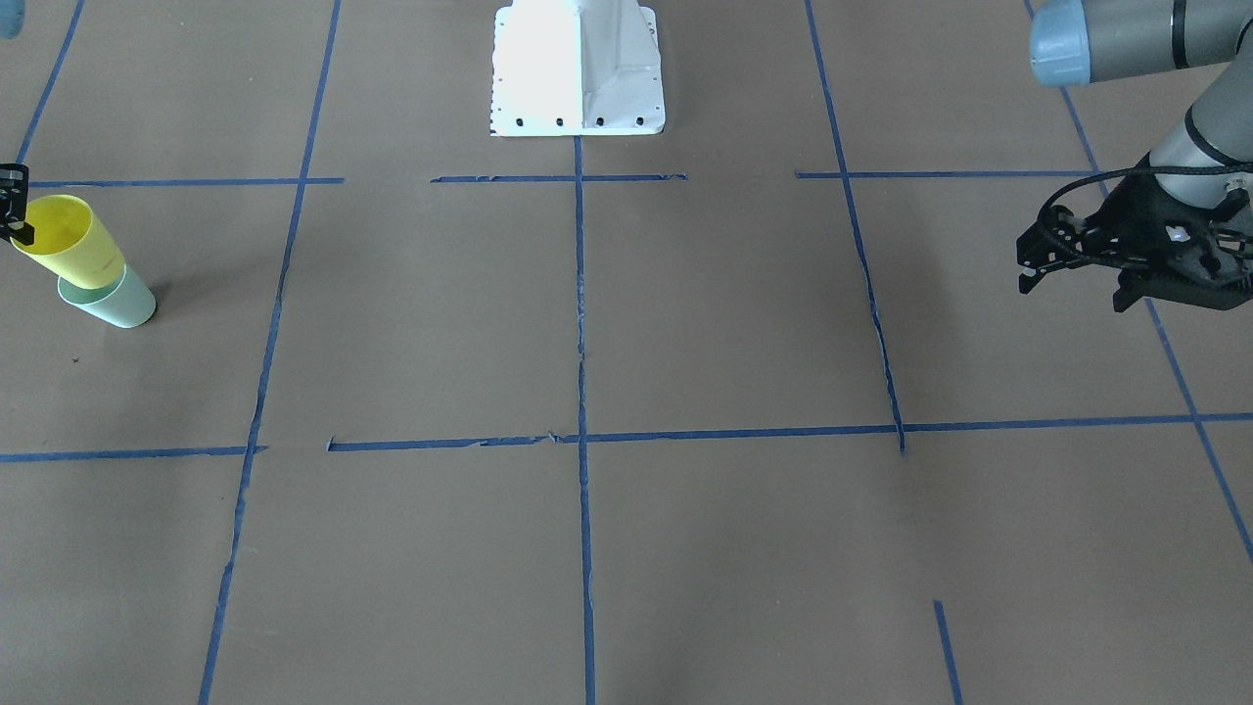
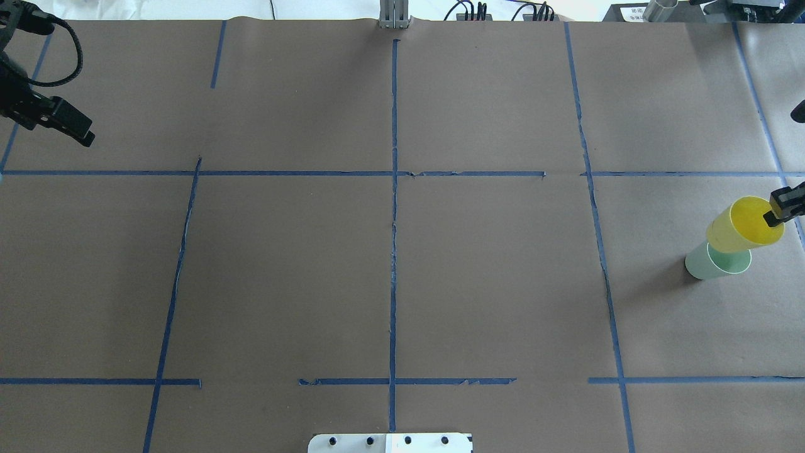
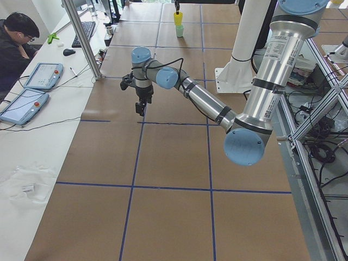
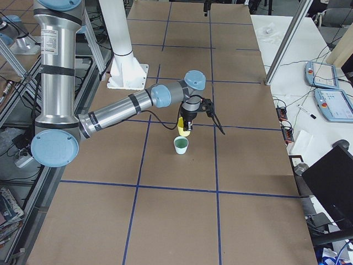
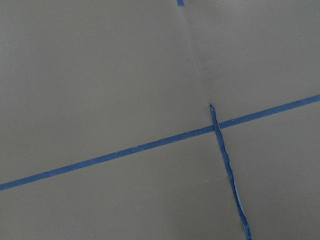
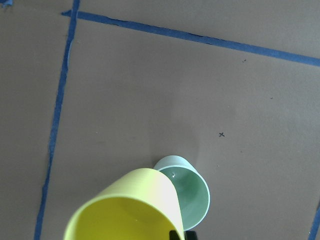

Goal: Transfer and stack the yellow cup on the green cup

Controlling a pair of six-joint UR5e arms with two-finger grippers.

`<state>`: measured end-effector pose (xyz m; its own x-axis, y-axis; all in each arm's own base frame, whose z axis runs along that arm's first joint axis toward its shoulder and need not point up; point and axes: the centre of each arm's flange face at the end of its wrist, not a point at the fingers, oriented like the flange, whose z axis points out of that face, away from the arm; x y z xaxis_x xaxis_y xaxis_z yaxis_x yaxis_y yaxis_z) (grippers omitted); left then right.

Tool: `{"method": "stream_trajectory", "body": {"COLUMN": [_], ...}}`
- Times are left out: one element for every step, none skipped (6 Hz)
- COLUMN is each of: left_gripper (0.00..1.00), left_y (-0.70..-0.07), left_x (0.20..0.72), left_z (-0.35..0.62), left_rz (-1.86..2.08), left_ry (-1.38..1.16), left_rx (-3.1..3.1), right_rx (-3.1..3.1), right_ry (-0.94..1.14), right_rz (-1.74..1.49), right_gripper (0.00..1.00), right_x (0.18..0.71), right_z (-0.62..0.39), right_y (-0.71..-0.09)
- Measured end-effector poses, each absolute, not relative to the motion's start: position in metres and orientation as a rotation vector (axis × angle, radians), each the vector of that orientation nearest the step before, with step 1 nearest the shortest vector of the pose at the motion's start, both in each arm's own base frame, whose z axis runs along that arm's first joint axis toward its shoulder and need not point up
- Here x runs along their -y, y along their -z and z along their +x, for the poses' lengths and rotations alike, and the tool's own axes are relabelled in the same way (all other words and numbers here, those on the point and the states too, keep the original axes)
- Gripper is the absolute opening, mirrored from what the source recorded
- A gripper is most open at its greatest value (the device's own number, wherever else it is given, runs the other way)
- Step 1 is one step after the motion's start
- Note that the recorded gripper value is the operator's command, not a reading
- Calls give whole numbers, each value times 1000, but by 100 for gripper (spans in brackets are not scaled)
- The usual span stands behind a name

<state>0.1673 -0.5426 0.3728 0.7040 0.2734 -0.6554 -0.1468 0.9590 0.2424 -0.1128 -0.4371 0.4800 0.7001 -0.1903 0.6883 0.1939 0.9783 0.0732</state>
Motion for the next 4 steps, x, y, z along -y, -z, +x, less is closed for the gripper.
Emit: {"method": "stream_trajectory", "body": {"left_gripper": [100,100,100,100], "left_y": [-372,-371,-370,-369], "left_x": [542,542,542,542], "left_z": [167,167,167,167], "left_rz": [179,180,182,183], "left_ry": [-236,-236,-237,-237], "left_rx": [-756,-756,-757,-757], "right_rx": [760,753,747,743], "right_ry": [218,220,220,219], "right_rz": [-21,-30,-34,-39], "right_gripper": [0,0,0,11], "right_x": [438,438,439,439], "right_z": [-113,-114,-114,-115], "right_y": [-492,-498,-502,-505]}}
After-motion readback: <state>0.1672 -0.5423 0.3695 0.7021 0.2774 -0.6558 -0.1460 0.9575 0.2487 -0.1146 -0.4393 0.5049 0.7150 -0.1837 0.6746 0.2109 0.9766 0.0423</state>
